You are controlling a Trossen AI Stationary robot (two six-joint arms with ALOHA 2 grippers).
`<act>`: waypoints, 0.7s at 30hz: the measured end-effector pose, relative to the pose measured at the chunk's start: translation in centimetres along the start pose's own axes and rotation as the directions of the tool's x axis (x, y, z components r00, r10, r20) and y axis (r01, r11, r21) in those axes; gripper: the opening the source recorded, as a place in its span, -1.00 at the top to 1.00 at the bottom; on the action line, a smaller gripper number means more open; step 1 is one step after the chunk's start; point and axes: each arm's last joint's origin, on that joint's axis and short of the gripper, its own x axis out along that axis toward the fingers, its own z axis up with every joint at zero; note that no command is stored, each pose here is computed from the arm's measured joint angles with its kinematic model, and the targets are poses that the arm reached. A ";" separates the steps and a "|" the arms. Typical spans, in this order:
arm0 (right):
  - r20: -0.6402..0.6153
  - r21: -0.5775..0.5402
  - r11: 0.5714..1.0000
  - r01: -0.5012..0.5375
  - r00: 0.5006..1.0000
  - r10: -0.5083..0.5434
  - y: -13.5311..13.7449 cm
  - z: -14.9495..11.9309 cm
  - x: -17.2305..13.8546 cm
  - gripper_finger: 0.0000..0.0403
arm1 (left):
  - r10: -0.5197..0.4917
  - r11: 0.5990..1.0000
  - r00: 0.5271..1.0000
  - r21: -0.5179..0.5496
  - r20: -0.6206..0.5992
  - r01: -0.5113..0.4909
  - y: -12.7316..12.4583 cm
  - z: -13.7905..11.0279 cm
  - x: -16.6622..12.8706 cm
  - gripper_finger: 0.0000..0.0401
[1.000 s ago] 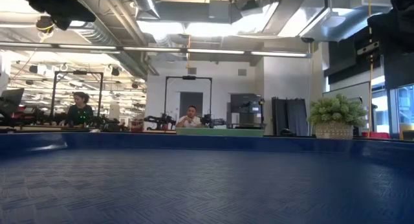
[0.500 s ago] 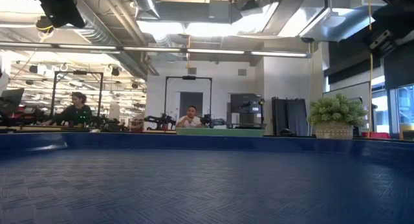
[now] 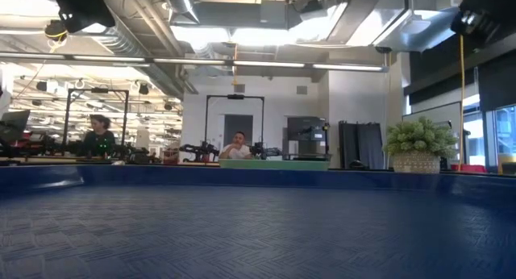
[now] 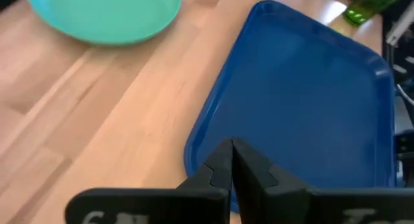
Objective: Pick and place plate/cup/fork/spoon on tray
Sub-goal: Move the blue tray to the center of the table
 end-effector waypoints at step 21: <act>-0.093 0.052 0.998 0.032 0.995 -0.027 2.1 1.7 2.8 0.94 | 0.138 0.990 0.987 -0.026 -0.083 -0.141 0.9 -4.1 5.9 0.68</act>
